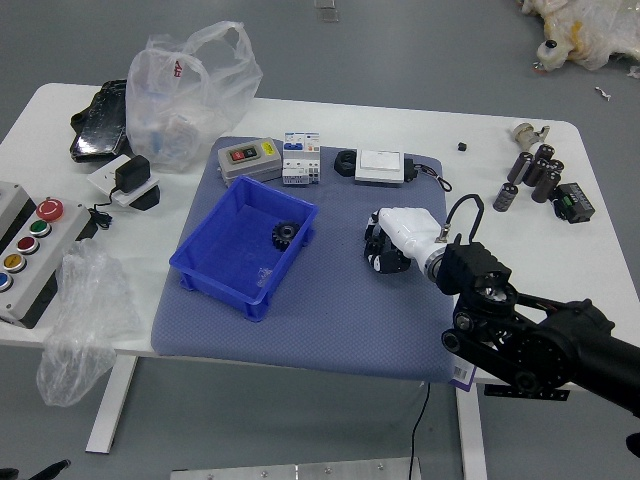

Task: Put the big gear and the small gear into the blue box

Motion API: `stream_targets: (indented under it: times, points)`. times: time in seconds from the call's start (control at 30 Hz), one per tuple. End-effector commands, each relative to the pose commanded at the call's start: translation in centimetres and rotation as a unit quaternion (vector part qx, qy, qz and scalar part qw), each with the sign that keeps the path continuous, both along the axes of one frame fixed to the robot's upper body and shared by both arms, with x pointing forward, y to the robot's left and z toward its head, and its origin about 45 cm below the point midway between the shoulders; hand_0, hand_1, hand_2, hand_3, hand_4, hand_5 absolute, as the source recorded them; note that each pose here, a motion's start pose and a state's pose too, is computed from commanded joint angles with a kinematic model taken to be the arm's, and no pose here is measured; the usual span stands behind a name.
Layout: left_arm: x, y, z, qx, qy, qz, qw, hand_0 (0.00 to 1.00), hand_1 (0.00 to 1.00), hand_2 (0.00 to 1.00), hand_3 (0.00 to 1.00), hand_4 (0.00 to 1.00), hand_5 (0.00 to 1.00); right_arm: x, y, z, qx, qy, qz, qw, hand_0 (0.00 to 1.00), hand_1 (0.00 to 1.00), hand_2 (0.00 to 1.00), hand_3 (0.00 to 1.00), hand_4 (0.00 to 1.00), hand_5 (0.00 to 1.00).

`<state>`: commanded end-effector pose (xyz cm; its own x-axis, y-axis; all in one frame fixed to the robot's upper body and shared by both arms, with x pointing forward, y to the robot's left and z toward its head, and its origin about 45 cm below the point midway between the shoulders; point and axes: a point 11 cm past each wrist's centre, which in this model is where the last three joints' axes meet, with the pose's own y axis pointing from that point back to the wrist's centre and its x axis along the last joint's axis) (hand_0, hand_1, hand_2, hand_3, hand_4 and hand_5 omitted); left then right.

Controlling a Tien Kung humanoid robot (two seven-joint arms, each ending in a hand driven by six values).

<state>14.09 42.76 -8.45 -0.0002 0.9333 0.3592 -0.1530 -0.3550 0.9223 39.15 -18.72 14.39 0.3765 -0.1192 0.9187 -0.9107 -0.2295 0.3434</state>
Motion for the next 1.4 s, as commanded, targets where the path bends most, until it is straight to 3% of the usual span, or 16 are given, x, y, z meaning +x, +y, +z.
stream_targets:
  times: [0.1,0.3,0.47,0.63,0.7,0.73,0.87,0.9,1.07,1.1,1.4]
  points:
    - [-0.02,0.0,0.0,0.000,0.000,0.000,1.000,0.660,0.566,0.586,0.752,0.752,0.706,0.3,0.1,0.7,0.002,-0.009,0.003,1.000,0.368,0.425,0.415,0.464,0.177,0.002]
    - [0.02,0.1,0.0,0.000,0.001,0.000,1.000,0.660,0.566,0.586,0.752,0.752,0.708,1.5,1.8,3.7,0.008,-0.045,0.024,0.999,0.370,0.430,0.404,0.458,0.150,0.002]
    - [0.12,0.1,0.1,0.001,0.003,-0.001,1.000,0.661,0.565,0.586,0.752,0.753,0.711,2.5,5.1,6.9,0.014,-0.083,0.061,0.995,0.371,0.432,0.401,0.453,0.151,0.002]
    - [0.20,0.1,0.1,0.001,0.005,-0.007,1.000,0.660,0.566,0.586,0.752,0.759,0.714,2.4,8.7,8.4,0.011,-0.104,0.101,0.989,0.385,0.460,0.410,0.471,0.172,0.002]
    - [0.24,0.1,0.1,0.001,0.006,-0.011,1.000,0.660,0.566,0.586,0.752,0.759,0.714,2.3,9.8,8.5,0.008,-0.108,0.114,0.987,0.385,0.460,0.410,0.471,0.172,0.002]
    - [0.25,0.1,0.1,0.001,0.006,-0.011,1.000,0.660,0.567,0.587,0.752,0.763,0.717,2.2,10.5,8.5,0.008,-0.111,0.122,0.986,0.472,0.610,0.582,0.591,0.250,0.002]
    - [0.27,0.1,0.2,-0.001,0.004,-0.004,1.000,0.660,0.567,0.587,0.752,0.763,0.717,2.2,11.5,8.1,0.004,-0.108,0.136,0.985,0.472,0.610,0.582,0.591,0.250,0.002]
    - [0.29,0.1,0.2,-0.002,0.003,-0.002,1.000,0.660,0.566,0.587,0.752,0.764,0.719,2.2,11.7,7.9,0.002,-0.106,0.138,0.985,0.566,0.706,0.680,0.657,0.269,0.002]
    - [0.32,0.0,0.2,-0.003,0.001,0.003,1.000,0.660,0.566,0.587,0.752,0.764,0.719,2.2,11.9,6.9,-0.003,-0.097,0.144,0.985,0.566,0.706,0.680,0.657,0.269,0.002]
    - [0.32,0.0,0.2,-0.003,0.001,0.003,1.000,0.661,0.566,0.587,0.752,0.764,0.717,2.1,12.0,6.8,-0.003,-0.096,0.145,0.985,0.597,0.736,0.703,0.666,0.271,0.040]
    - [0.45,0.0,0.2,-0.003,0.000,0.000,1.000,0.660,0.567,0.586,0.752,0.765,0.716,1.1,12.5,5.0,-0.001,-0.076,0.158,0.985,0.597,0.737,0.705,0.674,0.278,0.072]
